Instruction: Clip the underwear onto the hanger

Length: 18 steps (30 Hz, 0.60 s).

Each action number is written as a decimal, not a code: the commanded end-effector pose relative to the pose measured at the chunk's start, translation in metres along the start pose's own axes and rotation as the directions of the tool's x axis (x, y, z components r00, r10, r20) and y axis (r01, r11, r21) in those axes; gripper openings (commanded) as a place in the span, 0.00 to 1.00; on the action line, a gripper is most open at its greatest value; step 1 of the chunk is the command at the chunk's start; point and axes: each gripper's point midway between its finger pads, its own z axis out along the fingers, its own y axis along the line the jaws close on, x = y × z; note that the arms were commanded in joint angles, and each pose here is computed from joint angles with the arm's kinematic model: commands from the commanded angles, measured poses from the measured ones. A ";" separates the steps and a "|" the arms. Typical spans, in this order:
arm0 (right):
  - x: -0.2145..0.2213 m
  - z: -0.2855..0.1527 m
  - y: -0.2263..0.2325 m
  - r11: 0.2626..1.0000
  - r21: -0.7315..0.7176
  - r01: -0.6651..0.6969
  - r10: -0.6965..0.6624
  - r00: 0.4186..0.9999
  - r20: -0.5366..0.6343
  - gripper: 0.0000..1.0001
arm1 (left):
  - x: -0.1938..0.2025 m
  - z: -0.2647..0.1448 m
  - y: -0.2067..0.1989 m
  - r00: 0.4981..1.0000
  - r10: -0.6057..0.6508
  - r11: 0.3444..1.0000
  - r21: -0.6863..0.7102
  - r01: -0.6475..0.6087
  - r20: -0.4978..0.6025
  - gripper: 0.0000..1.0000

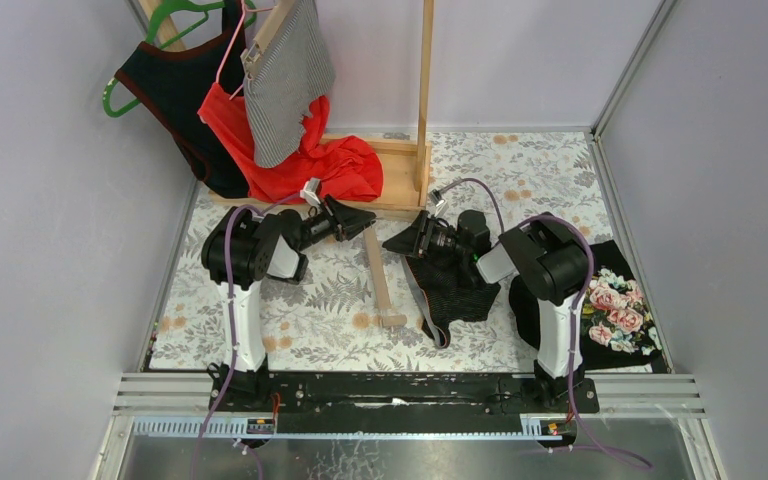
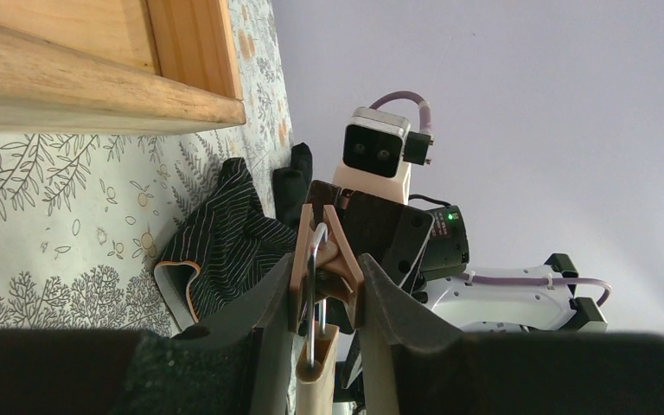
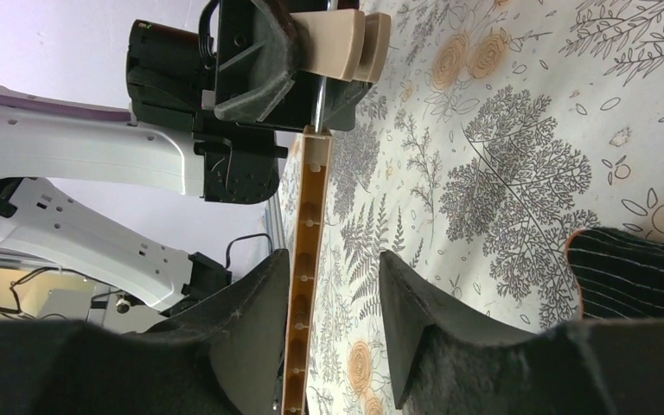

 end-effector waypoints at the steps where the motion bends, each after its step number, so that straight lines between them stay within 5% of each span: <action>1: -0.011 0.001 0.019 0.994 -0.014 0.109 -0.108 0.994 0.009 0.50 | -0.003 0.001 -0.014 0.999 0.041 0.997 0.063 -0.040 -0.012 0.12; 3: -0.013 0.001 0.018 0.991 0.014 0.130 -0.130 0.991 0.005 0.50 | -0.003 0.001 -0.014 0.999 0.042 0.997 0.064 -0.041 -0.015 0.01; 7: -0.019 -0.003 0.016 0.980 0.083 0.182 -0.183 0.983 -0.003 0.50 | -0.002 0.000 -0.016 0.999 0.049 0.996 0.070 -0.048 -0.018 0.00; 14: -0.032 -0.011 0.012 0.928 0.228 0.295 -0.288 0.956 -0.064 0.61 | -0.001 0.002 -0.019 0.997 0.058 0.995 0.080 -0.055 -0.040 0.24; 18: -0.026 -0.008 0.019 0.945 0.176 0.274 -0.263 0.961 -0.081 0.62 | -0.001 0.003 -0.020 0.997 0.059 0.995 0.083 -0.056 -0.041 0.24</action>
